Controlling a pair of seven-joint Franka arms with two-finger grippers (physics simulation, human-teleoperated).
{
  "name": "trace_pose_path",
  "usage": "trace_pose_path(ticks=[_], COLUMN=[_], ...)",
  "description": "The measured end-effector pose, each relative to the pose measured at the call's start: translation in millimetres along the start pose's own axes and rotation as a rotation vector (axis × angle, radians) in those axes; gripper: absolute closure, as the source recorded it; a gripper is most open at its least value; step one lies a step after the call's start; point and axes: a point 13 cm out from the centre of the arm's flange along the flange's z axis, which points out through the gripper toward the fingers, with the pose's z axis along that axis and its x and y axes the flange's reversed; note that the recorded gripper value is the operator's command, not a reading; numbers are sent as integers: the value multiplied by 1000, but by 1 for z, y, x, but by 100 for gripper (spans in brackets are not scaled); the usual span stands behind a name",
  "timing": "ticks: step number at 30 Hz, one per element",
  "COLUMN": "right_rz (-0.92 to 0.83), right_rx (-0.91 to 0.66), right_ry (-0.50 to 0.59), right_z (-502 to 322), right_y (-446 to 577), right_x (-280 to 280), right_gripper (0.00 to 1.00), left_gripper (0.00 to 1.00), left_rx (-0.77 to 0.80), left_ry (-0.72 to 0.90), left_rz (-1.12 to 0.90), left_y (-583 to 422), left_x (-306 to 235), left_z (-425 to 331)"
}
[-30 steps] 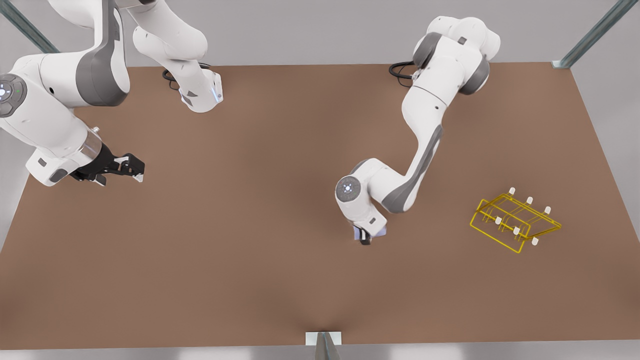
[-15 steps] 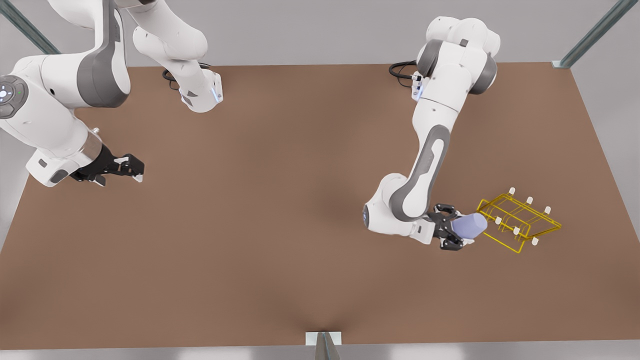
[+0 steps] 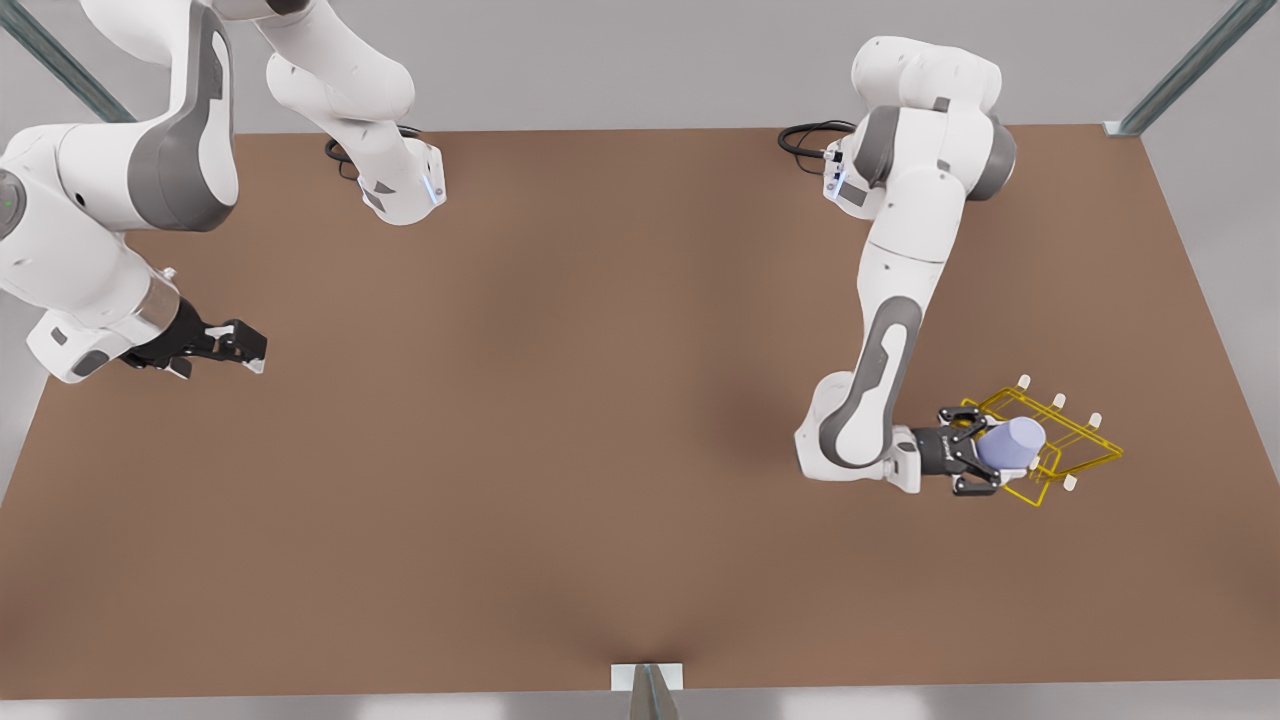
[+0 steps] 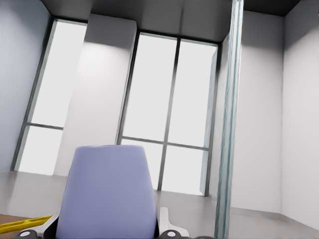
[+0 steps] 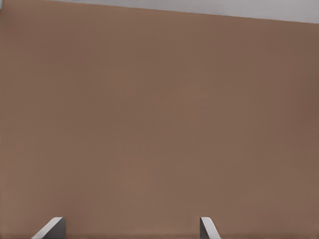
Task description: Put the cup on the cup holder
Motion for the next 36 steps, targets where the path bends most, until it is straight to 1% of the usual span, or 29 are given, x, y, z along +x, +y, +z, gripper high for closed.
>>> trace_pose_path(ticks=[7,16,17,18,24,26,27,29,30,32,33,34,35,36], right_rz=[-1,2,2,2,0,0,1,6,11,19,21,21,21,19], right_rx=[-2,-1,-1,0,0,0,0,-1,-1,0,0,0,0,0], right_ry=[2,-1,0,0,-1,2,3,5,6,5,4,4,3,2], right_z=[2,2,2,2,0,1,1,1,1,0,-1,-1,-2,-2], right_y=[0,-3,-3,-3,-3,-3,-3,-6,-9,-14,-15,-15,-14,-14], right_x=[-1,-2,-2,-1,-2,-1,-1,0,1,2,2,2,2,2], right_gripper=[0,0,0,0,0,0,0,0,0,0,0,0,0,0], left_gripper=[23,23,20,0,0,0,0,0,0,0,0,0,0,0], left_rx=[10,0,0,-1,1,11,23,51,58,-17,-72,-113,-150,-214], left_ry=[-45,-94,-97,-100,-114,-106,-77,73,192,537,697,813,902,994], left_rz=[-11,-49,-55,-60,-89,-113,-130,-166,-188,-251,-257,-233,-197,-163], left_y=[18,35,35,36,38,35,35,43,50,45,41,41,40,29], left_x=[9,8,8,7,5,-8,-19,-52,-79,-155,-189,-208,-220,-228], left_z=[8,13,13,13,11,-1,-23,-101,-149,-231,-256,-269,-272,-252])
